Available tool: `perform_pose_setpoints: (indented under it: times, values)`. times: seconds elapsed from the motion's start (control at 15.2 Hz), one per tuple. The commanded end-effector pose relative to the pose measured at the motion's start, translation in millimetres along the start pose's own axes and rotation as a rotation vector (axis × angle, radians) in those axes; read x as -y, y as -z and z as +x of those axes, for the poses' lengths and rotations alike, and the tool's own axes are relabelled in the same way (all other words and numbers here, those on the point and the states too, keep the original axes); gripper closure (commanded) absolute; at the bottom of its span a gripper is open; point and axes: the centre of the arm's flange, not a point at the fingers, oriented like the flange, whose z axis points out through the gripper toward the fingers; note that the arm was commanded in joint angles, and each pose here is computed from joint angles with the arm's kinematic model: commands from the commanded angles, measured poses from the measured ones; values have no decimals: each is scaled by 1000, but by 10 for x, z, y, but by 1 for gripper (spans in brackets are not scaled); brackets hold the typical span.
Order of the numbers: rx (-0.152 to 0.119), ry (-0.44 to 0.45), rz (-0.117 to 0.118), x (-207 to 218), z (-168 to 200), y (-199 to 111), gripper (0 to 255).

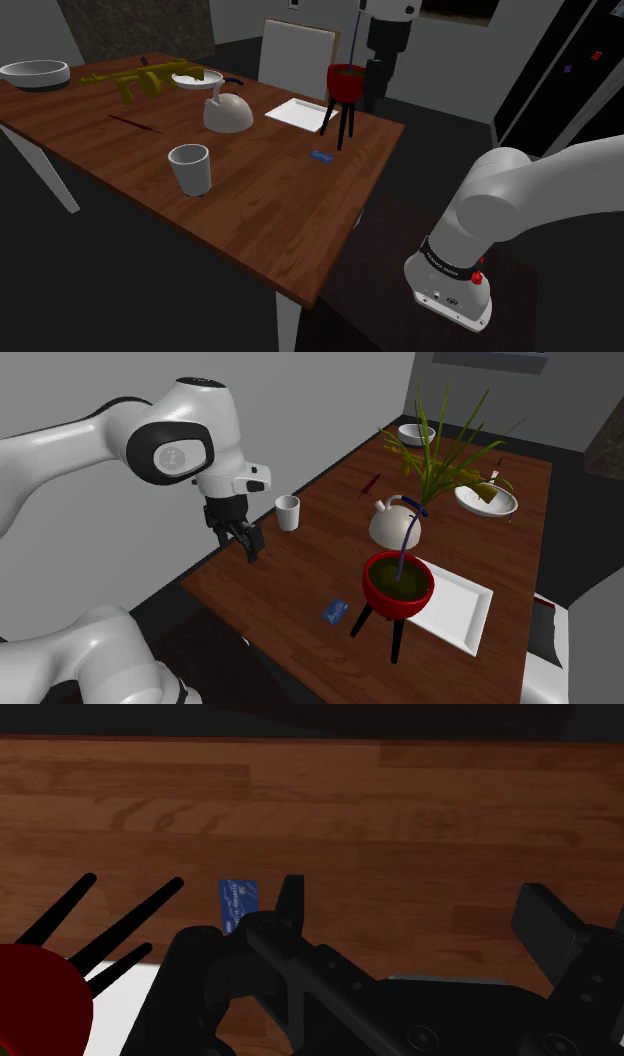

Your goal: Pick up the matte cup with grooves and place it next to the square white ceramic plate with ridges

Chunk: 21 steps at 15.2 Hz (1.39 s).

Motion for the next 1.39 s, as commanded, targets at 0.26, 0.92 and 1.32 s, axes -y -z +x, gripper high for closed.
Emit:
perform_pose_setpoints:
  times: [0.26, 0.92, 1.32]
  values:
    - [-5, 0, -9, 282, 419, -158, 0]
    - [-18, 1, -30, 980, 1469, -553, 0]
    - [-25, 2, -43, 1396, 2101, -791, 0]
